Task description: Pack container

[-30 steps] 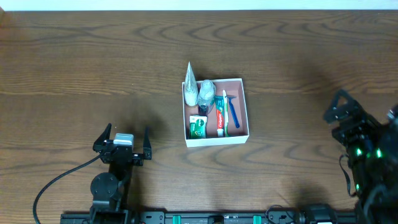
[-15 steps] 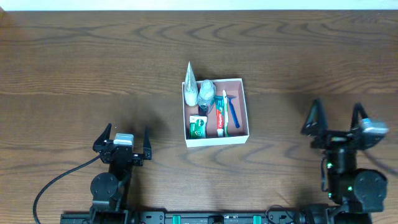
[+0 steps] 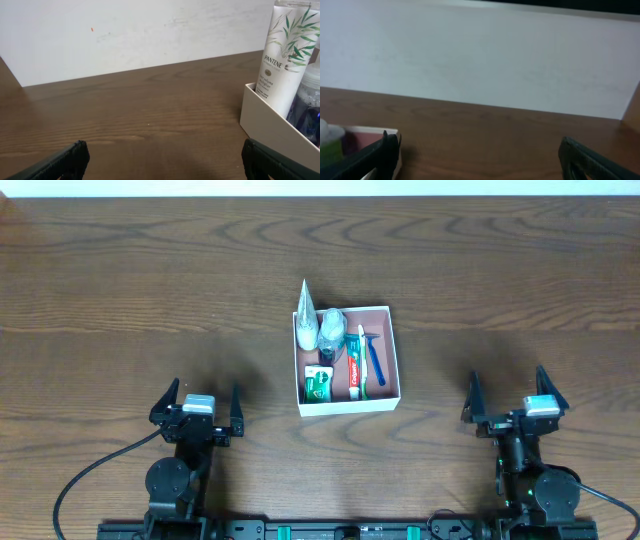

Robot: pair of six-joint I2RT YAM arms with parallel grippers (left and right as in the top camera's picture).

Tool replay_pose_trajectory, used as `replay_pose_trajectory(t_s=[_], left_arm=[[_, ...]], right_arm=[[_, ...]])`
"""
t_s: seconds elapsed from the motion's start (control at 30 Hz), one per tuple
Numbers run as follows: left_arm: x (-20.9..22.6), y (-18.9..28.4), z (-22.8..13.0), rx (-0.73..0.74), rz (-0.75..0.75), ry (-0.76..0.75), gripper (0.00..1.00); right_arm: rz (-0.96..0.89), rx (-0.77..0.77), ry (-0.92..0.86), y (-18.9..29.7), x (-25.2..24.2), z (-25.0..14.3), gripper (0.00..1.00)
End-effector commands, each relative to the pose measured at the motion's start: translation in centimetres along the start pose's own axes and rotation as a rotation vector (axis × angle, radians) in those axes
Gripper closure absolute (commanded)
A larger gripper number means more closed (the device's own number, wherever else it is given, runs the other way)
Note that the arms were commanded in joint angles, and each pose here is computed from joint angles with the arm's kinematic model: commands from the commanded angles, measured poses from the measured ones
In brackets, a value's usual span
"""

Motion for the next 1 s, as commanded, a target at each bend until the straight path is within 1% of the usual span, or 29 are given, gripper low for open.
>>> replay_pose_trajectory(t_s=[0.0,0.27,0.47,0.97], left_arm=[[-0.2,-0.1,-1.5,0.051,-0.003,-0.015,0.02],[-0.2,-0.1,-1.5,0.051,-0.003,-0.015,0.02],[-0.2,-0.1,-1.5,0.05,-0.003,-0.015,0.02],[-0.2,-0.1,-1.5,0.051,-0.003,-0.015,0.02]], right_arm=[[-0.008,0.003,0.024,0.0,-0.2,-0.9,0.01],[-0.008,0.052,0.027,0.0,-0.2,-2.6,0.01],[-0.02,0.172,0.024,0.3,-0.4,-5.1,0.01],[-0.026,0.171,0.024,0.3,-0.5,-5.1,0.01]])
Point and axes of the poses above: each gripper's point midway between its finger pads, its own y axis back along the fingers, its own x axis along the line the jaws close on, z = x × y, the point moved 3 cm from there along y, back along the fingers, and after that the axes turned 3 degrees about -y, right-handed, at the moved point
